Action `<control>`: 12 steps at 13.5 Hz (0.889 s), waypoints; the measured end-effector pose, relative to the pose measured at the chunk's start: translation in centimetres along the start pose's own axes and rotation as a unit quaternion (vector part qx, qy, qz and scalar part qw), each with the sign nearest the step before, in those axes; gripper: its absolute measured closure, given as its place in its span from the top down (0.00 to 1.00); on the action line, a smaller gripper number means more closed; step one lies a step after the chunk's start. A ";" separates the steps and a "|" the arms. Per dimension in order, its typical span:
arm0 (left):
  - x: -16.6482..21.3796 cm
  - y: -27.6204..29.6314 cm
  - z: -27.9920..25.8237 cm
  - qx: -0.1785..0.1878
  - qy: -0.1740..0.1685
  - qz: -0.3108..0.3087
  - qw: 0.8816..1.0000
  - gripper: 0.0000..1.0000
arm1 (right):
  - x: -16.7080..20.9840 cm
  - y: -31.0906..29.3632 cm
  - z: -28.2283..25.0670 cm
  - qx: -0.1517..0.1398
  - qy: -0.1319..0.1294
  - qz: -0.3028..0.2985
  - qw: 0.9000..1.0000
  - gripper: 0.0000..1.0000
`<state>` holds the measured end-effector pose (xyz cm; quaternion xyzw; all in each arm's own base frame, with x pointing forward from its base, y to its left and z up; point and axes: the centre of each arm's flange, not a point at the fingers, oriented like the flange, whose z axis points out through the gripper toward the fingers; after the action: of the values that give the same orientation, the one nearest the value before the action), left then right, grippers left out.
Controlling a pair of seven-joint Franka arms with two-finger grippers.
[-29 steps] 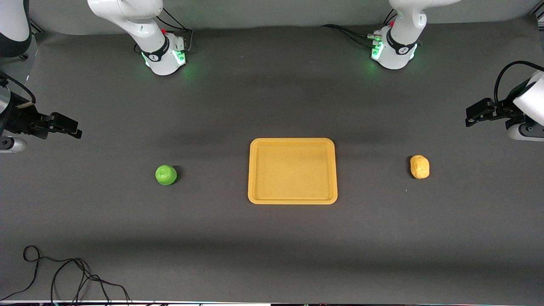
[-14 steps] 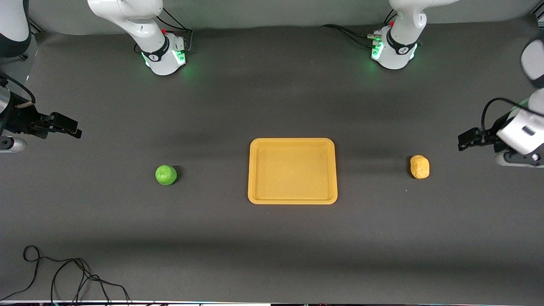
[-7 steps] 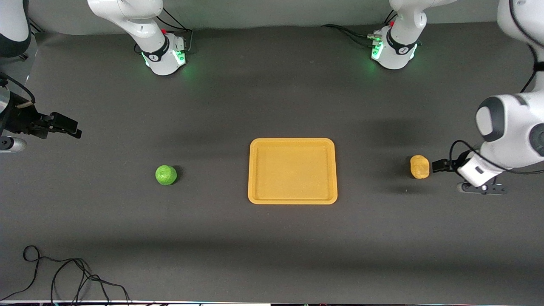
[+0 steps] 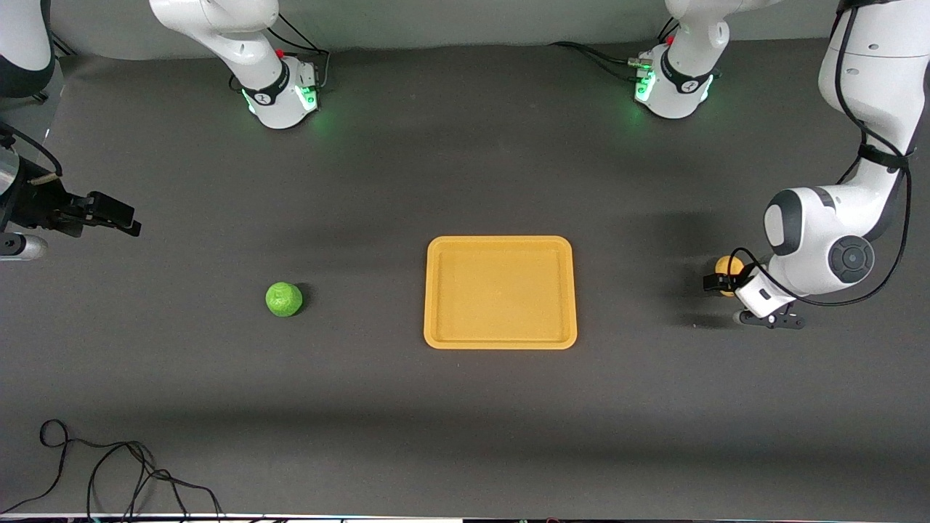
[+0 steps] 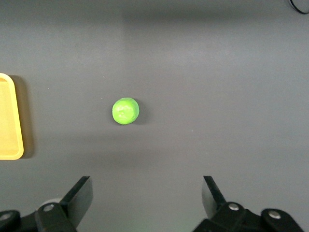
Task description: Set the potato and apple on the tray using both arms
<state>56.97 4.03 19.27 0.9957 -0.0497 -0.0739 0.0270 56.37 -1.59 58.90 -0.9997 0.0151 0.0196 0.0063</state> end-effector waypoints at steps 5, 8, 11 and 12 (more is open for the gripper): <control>0.0 0.2 -0.2 0.000 0.001 0.002 1.000 0.55 | 0.8 -5.4 0.1 -0.001 0.004 -0.002 1.000 1.00; 0.9 0.9 -4.0 0.000 0.002 -0.021 1.000 0.54 | 2.5 -10.1 1.2 -0.002 0.002 -0.005 1.000 1.00; 3.5 7.2 -13.4 0.001 -0.012 -0.066 0.998 0.54 | 3.3 -12.5 2.8 -0.003 0.000 -0.016 1.000 1.00; 4.4 10.8 -16.0 -0.001 -0.001 -0.085 0.996 0.53 | 3.5 -12.6 3.3 -0.003 -0.001 -0.016 1.000 1.00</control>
<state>62.63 -6.43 35.10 0.9962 0.0349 -0.0769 0.0213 60.16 10.96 55.62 -0.9998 -0.0014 0.0205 0.0033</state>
